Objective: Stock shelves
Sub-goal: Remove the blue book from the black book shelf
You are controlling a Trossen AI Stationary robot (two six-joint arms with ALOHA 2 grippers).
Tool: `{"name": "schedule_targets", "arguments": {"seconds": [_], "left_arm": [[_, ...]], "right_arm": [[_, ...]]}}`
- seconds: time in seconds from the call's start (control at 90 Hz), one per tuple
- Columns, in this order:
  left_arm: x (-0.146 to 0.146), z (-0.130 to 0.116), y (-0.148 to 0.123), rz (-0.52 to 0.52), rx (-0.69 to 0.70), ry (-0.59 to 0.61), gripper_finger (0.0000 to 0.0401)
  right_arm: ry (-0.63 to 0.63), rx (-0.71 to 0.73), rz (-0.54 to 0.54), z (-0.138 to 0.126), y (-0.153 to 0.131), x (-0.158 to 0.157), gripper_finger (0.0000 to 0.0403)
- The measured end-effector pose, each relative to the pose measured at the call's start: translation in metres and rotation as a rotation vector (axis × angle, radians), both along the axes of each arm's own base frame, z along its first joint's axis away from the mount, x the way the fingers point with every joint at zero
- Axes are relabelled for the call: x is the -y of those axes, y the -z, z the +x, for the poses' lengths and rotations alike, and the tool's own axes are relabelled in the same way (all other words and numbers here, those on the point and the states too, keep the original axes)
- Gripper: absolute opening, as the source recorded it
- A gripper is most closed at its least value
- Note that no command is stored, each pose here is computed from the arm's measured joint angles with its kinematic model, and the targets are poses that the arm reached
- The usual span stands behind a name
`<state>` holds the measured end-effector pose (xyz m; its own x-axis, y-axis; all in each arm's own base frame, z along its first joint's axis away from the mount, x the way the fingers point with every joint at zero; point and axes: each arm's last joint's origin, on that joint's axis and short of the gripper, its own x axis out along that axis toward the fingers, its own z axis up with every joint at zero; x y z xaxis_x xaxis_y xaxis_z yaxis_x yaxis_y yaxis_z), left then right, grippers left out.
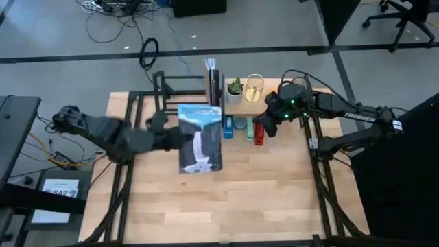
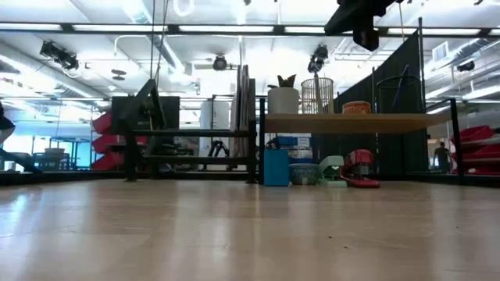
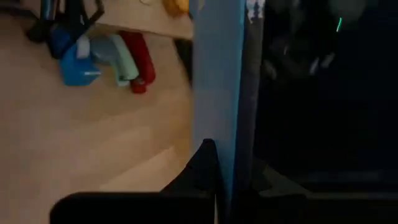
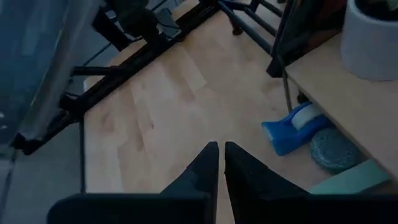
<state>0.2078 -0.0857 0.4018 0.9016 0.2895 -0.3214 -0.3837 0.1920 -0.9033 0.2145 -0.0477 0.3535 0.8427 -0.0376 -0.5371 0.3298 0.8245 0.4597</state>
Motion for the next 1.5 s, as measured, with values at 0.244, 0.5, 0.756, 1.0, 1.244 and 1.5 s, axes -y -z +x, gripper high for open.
{"name": "schedule_targets", "arguments": {"seconds": [0.244,0.5,0.756,1.0,1.244,1.5], "left_arm": [[0.037,-0.009,0.097,-0.141,0.080,-0.021,0.0000],[0.042,-0.030,0.183,-0.233,0.031,-0.005,0.0000],[0.025,-0.052,0.243,-0.258,-0.046,-0.020,0.0000],[0.012,-0.070,0.277,-0.288,-0.191,0.017,0.0006],[0.009,-0.075,0.285,-0.331,-0.239,0.038,0.0052],[0.012,-0.078,0.288,-0.394,-0.361,0.148,0.0151]], "right_arm": [[-0.029,0.009,0.095,0.000,0.000,-0.002,0.0001],[0.031,0.009,0.194,0.000,0.000,-0.002,0.0001],[0.071,0.008,0.287,0.000,0.000,-0.003,0.0001],[0.116,0.007,0.358,0.000,0.000,-0.003,0.0000],[0.157,0.007,0.393,0.000,0.000,-0.003,0.0000],[0.184,-0.008,0.377,0.004,0.003,-0.006,0.0000]]}}
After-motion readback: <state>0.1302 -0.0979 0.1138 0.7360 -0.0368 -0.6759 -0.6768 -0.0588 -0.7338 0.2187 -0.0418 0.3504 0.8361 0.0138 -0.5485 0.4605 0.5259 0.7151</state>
